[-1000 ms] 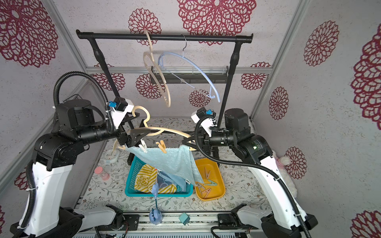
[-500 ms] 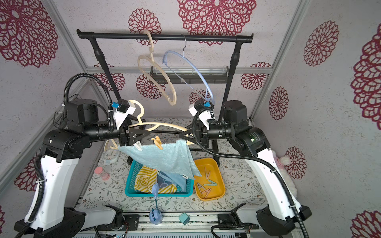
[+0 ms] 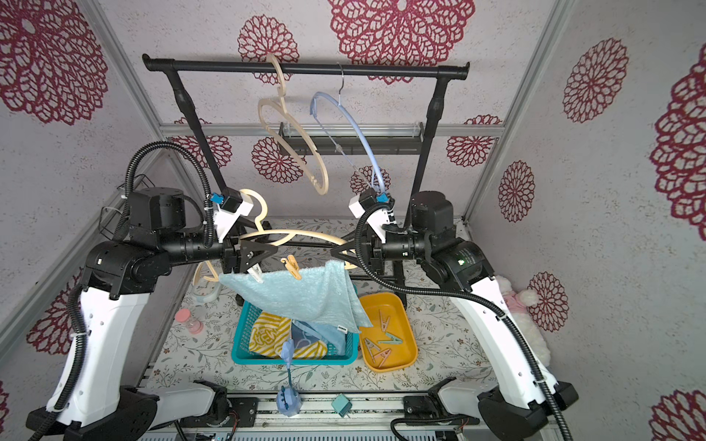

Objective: Remove the clothespins securing towels to the hanger
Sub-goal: Pick up the hanger from the clothesline.

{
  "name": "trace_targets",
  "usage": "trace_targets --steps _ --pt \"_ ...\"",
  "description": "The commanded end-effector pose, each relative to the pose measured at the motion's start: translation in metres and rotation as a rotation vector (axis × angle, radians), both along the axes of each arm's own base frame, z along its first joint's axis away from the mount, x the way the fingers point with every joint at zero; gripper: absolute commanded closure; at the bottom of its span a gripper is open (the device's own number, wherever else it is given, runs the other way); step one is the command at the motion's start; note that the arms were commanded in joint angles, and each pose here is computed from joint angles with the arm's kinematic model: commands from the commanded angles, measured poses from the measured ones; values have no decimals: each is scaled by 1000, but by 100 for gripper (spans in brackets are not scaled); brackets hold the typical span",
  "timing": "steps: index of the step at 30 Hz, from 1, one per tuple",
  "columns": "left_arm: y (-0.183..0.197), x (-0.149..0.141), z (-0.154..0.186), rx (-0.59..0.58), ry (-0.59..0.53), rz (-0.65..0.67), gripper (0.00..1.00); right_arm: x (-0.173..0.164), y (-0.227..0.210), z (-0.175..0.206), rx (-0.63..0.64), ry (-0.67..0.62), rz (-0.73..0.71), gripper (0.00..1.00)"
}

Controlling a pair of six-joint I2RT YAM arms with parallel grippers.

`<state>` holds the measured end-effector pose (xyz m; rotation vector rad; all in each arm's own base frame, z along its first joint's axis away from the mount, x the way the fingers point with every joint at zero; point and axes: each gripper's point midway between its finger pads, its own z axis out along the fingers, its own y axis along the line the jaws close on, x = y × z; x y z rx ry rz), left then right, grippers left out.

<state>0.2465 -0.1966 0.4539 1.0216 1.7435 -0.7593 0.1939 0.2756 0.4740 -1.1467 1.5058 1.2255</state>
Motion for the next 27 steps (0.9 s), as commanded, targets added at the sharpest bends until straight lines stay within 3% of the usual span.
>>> trace_targets --steps 1,3,6,27 --pt "-5 -8 23 -80 -47 -37 100 2 -2 14 51 -74 -35 66" --pt "-5 -5 17 -76 -40 -34 100 5 -3 10 48 -71 -58 56" --pt "-5 0 10 -66 -33 -22 100 8 -8 6 45 -74 -99 48" --pt "3 21 -13 6 -11 72 100 -6 -52 2 60 -103 -280 30"
